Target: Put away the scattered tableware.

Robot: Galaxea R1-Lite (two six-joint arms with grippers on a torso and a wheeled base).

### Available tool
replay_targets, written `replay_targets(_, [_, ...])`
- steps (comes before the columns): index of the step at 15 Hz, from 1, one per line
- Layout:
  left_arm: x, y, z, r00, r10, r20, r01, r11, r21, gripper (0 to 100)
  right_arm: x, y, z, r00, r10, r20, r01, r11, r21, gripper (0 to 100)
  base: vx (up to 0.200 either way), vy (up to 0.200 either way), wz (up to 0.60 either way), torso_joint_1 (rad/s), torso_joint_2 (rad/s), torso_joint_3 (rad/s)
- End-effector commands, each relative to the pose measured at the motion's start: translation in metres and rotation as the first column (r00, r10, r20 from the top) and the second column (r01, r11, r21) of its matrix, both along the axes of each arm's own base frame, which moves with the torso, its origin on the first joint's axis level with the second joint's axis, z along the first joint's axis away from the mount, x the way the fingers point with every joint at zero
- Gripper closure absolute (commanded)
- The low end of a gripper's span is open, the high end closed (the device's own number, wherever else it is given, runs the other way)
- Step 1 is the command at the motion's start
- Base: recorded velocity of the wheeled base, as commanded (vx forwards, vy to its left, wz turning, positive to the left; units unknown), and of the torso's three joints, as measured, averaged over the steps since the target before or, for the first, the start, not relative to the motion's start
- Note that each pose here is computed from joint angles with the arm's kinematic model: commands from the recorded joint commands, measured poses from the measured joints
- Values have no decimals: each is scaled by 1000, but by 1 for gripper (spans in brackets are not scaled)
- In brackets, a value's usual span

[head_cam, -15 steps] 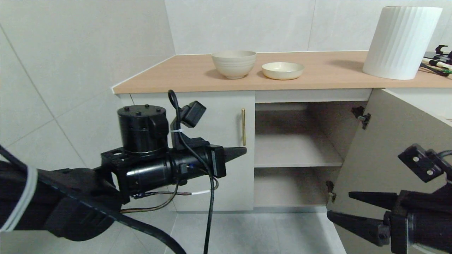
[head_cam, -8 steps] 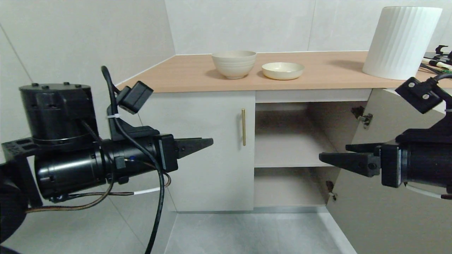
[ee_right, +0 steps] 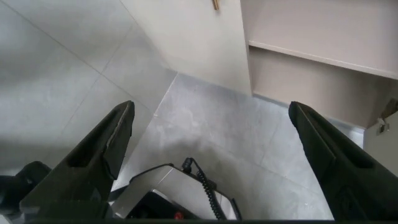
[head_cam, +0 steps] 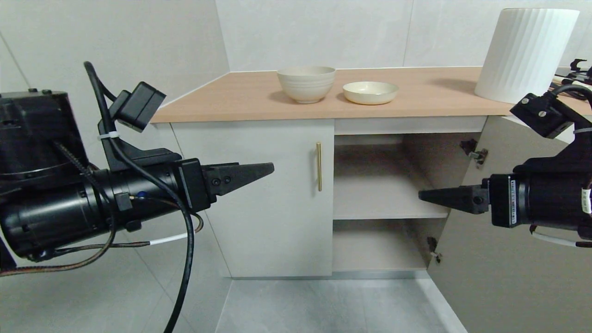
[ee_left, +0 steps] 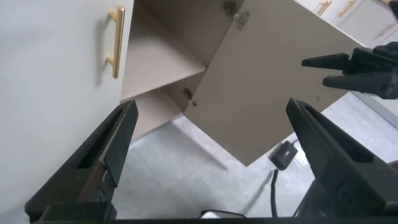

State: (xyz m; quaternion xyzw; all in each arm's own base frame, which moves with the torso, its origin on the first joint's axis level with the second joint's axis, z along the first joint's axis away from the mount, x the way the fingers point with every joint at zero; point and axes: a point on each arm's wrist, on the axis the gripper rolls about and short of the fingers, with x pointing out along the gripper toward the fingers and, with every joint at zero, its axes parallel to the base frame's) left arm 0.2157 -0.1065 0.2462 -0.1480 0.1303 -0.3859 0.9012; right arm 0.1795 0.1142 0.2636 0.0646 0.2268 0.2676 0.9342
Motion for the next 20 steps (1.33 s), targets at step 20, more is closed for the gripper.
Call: replay_targets(20, [-8, 4, 14, 999, -3, 49, 4, 1000, -22, 0, -11, -6, 5, 1000, 14, 5, -14, 1000, 9, 0, 140, 0, 0, 3, 2, 1])
